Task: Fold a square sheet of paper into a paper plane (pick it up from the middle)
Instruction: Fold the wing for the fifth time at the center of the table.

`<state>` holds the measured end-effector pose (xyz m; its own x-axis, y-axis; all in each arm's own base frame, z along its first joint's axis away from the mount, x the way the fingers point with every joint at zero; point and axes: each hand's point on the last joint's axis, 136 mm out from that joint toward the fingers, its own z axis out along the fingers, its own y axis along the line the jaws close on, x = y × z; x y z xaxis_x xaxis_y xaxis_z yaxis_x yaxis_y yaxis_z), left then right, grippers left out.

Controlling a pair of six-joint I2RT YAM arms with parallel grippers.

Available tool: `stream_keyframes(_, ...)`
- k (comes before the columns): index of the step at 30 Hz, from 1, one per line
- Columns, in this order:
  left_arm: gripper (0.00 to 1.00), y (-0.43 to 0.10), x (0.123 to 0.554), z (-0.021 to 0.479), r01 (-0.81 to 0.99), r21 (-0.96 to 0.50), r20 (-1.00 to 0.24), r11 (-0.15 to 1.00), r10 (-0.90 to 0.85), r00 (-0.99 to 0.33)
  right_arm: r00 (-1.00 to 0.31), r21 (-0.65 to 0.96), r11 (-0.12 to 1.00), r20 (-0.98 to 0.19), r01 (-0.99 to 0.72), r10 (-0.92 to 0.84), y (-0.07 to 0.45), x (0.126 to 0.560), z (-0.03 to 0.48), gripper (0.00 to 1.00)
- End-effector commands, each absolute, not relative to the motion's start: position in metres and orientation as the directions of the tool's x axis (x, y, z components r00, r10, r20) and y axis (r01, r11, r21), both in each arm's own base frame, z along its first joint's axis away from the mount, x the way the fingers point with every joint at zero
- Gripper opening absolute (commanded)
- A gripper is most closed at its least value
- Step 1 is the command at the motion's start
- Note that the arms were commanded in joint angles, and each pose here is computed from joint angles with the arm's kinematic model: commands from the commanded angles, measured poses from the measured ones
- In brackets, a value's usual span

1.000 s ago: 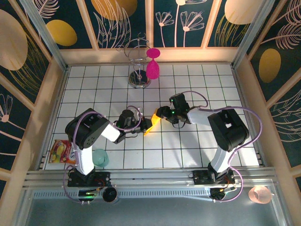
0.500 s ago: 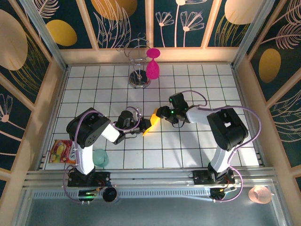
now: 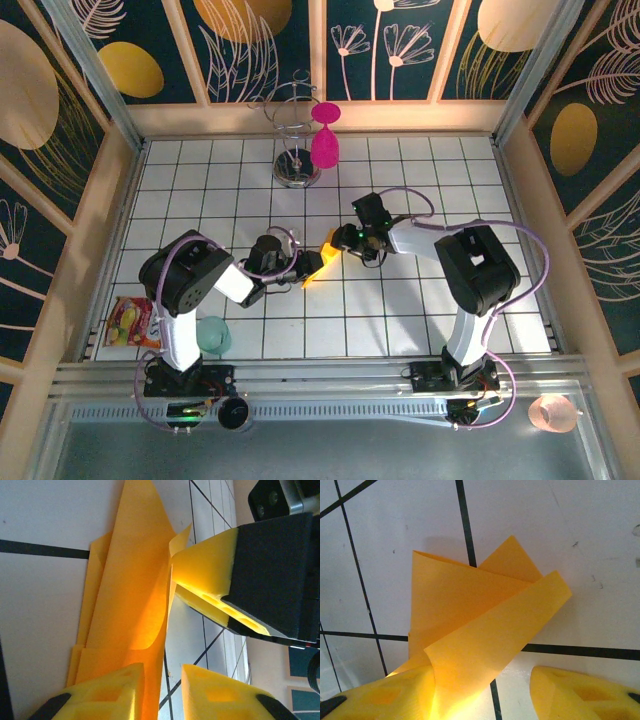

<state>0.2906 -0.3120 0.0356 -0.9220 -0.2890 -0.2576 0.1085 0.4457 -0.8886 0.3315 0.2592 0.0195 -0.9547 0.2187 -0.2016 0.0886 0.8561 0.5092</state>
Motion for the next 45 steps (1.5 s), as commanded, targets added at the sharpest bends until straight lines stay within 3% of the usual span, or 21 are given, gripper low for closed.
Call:
stream_keyframes(1, 0.29, -0.305, 0.290, 0.037, 0.111, -0.877, -0.273, 0.467, -0.296, -0.915, -0.972, 0.403, 0.910, -0.158, 0.095, 0.171, 0.252, 0.315, -0.036, 0.56)
stream_keyframes(11, 0.39, -0.301, 0.293, 0.051, 0.139, -0.862, -0.317, 0.487, -0.305, -0.898, -0.975, 0.430, 0.899, -0.149, 0.085, 0.163, 0.261, 0.316, -0.032, 0.56)
stream_keyframes(21, 0.46, -0.282, 0.292, 0.040, 0.148, -0.770, -0.385, 0.620, -0.268, -0.883, -0.976, 0.436, 0.896, -0.145, 0.083, 0.161, 0.263, 0.317, -0.032, 0.56)
stream_keyframes(34, 0.44, -0.284, 0.282, 0.042, 0.223, -0.679, -0.445, 0.700, -0.150, -0.883, -0.977, 0.433, 0.897, -0.141, 0.082, 0.157, 0.264, 0.317, -0.032, 0.56)
stream_keyframes(45, 0.36, -0.285, 0.278, 0.021, 0.220, -0.625, -0.428, 0.749, -0.093, -0.899, -0.978, 0.431, 0.899, -0.138, 0.083, 0.156, 0.264, 0.317, -0.033, 0.56)
